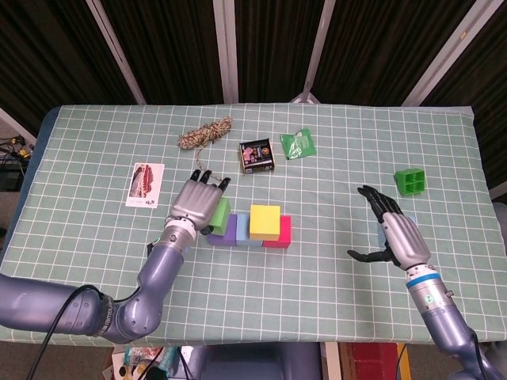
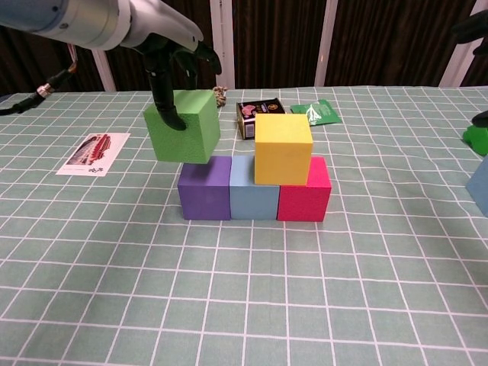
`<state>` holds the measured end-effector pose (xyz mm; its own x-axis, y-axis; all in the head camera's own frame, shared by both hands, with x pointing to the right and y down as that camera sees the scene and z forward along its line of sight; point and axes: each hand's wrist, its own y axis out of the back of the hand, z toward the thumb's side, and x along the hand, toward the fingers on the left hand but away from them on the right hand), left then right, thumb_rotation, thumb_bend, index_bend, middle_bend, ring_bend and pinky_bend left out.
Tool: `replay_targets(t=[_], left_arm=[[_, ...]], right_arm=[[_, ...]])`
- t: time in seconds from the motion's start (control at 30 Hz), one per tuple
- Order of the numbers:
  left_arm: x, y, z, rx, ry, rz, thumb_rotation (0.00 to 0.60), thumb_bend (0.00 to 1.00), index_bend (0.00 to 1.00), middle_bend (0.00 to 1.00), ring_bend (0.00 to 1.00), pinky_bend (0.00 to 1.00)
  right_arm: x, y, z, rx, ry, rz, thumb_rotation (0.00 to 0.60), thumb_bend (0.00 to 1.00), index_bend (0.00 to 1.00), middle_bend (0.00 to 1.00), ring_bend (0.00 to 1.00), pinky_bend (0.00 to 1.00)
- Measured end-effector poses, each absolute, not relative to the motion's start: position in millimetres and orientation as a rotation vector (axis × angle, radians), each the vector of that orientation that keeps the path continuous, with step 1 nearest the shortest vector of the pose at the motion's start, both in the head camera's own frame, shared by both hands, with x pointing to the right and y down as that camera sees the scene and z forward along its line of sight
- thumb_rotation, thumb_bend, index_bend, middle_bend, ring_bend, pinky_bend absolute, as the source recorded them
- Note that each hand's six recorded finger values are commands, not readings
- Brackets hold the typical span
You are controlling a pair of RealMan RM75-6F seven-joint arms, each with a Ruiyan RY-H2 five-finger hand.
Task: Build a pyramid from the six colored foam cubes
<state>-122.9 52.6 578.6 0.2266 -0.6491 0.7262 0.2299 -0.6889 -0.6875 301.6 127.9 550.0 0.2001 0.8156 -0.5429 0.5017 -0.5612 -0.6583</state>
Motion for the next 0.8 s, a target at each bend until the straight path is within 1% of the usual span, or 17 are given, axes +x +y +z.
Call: replay_targets(t=[0.13,0.43,0.8], left_arm=[[-110,54,578,-1.756,0.366,-1.573,0.6,0.41,0.06,0.35,0.01,0.04],[-98,56,581,-1.723,0.346,-1.598,0.6,0.41,0.06,0.35,0.01,0.04],[-94,58,588,-1.703,0.344,-1.622,0.6,0.41,0.06,0.35,0.01,0.04]], right_arm=[[302,127,547,-2.157,-1.249,1.288,0.6,0.13,0.0,0.0,0.0,0.0],[301,126,543,-2.182,-1.269,1.264,0.6,0.13,0.0,0.0,0.0,0.0],[302,126,542,-2.196,-1.275,1.261,0.6,0.13,0.0,0.0,0.0,0.0]])
